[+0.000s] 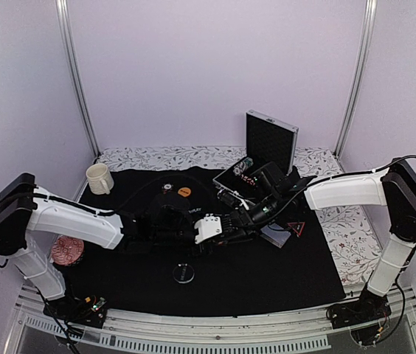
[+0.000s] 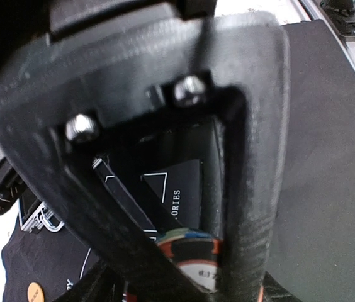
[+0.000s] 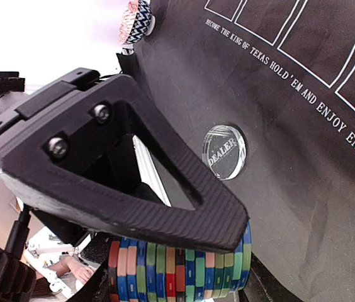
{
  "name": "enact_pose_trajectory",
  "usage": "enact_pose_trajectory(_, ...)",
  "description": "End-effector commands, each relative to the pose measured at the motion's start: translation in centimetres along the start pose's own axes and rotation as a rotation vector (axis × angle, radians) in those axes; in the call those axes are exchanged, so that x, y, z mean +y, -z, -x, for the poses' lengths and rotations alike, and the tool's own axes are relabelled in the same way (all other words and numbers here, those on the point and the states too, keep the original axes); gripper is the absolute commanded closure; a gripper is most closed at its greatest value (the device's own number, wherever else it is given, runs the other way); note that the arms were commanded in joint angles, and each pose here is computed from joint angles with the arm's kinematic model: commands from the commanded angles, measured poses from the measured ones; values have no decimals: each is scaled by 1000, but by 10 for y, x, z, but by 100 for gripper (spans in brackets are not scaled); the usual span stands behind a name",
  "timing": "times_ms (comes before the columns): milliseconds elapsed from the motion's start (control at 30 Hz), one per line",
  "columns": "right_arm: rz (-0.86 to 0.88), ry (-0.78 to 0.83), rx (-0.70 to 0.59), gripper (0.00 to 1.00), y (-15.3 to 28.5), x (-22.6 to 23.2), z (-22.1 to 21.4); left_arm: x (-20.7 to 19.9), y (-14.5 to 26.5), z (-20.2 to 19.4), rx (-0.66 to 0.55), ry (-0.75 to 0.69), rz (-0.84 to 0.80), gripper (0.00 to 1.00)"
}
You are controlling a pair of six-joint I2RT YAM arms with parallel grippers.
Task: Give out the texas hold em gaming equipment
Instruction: Pass from the right arm to the left
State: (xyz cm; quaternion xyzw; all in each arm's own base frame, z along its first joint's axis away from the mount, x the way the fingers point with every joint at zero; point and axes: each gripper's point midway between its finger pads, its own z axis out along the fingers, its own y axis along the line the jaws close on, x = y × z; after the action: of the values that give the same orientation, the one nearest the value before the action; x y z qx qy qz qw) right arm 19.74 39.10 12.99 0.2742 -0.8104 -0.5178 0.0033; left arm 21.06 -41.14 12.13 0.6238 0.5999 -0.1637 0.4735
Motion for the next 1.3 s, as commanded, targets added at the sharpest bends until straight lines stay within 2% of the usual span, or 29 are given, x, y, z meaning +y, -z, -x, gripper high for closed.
enact_pose_trajectory(0, 76, 98, -41, 98, 11, 36, 15, -1, -2, -7, -11, 14, -4, 41)
enact_pose_trajectory(200, 73, 97, -44, 98, 11, 35, 15, -2, 0, -7, -33, 20, -17, 36)
enact_pose_trajectory(633, 78, 98, -42, 98, 12, 37, 15, -1, -8, -16, 9, 6, -9, 48)
enact_pose_trajectory(733, 77, 95, -42, 98, 11, 36, 15, 1, -8, -13, 2, 11, -1, 49)
enact_pose_trajectory(867, 77, 93, -42, 98, 11, 36, 15, 2, -8, -11, -4, 13, 5, 43)
enact_pose_trajectory(1267, 76, 93, -44, 98, 10, 36, 16, 5, -5, -2, -38, 22, 5, 46)
